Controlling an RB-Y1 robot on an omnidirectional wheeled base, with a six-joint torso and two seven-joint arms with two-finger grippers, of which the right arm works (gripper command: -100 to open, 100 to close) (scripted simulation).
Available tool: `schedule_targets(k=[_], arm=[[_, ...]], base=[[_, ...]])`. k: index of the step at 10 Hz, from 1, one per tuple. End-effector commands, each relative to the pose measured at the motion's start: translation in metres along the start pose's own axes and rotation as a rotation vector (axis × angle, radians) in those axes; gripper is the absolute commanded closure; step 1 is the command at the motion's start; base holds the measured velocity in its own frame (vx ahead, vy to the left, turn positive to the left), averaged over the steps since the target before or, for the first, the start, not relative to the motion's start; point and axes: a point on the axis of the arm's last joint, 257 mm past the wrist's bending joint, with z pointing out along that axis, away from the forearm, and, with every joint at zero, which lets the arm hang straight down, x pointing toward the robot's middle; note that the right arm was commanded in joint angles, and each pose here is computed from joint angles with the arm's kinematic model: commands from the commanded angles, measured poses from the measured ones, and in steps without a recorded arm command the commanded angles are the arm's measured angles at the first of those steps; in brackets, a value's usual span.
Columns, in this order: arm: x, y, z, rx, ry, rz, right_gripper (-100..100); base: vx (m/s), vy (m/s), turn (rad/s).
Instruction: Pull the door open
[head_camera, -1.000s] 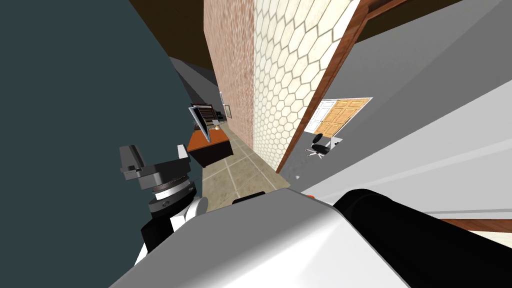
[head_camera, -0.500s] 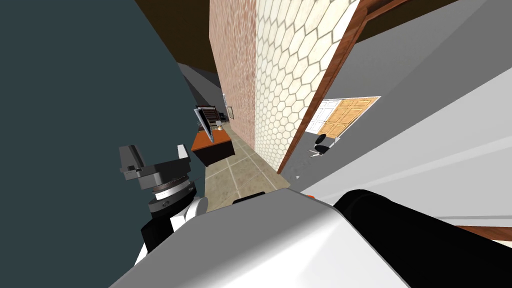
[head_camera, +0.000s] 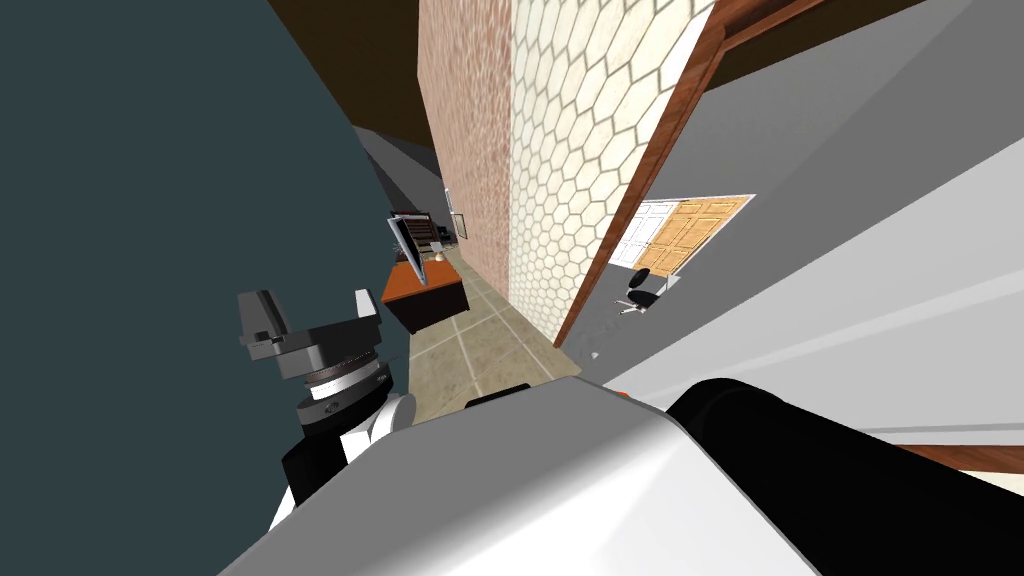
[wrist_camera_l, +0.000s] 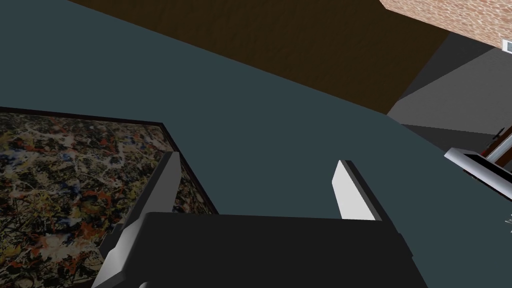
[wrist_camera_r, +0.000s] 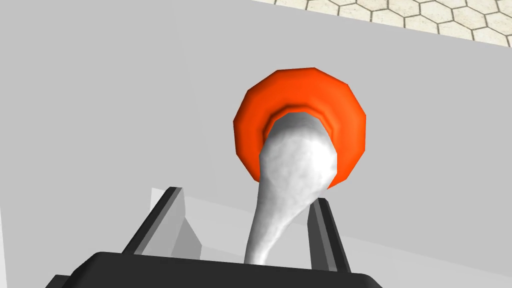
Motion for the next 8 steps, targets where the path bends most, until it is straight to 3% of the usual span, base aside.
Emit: schedule_targets(k=[1,3,8], arm=[[0.018,-0.004,0.0029,0.002,0.027,0.028,100],[0.025,0.004,0.0033,-0.029,0.048,0.025,100],[0.03,0.014,0.004,-0.072,0.067,0.02,100]], base=[[-0.002,0.006,-0.011],[-0.177,-0.028,0.112],[-0.17,-0.011,0.011]])
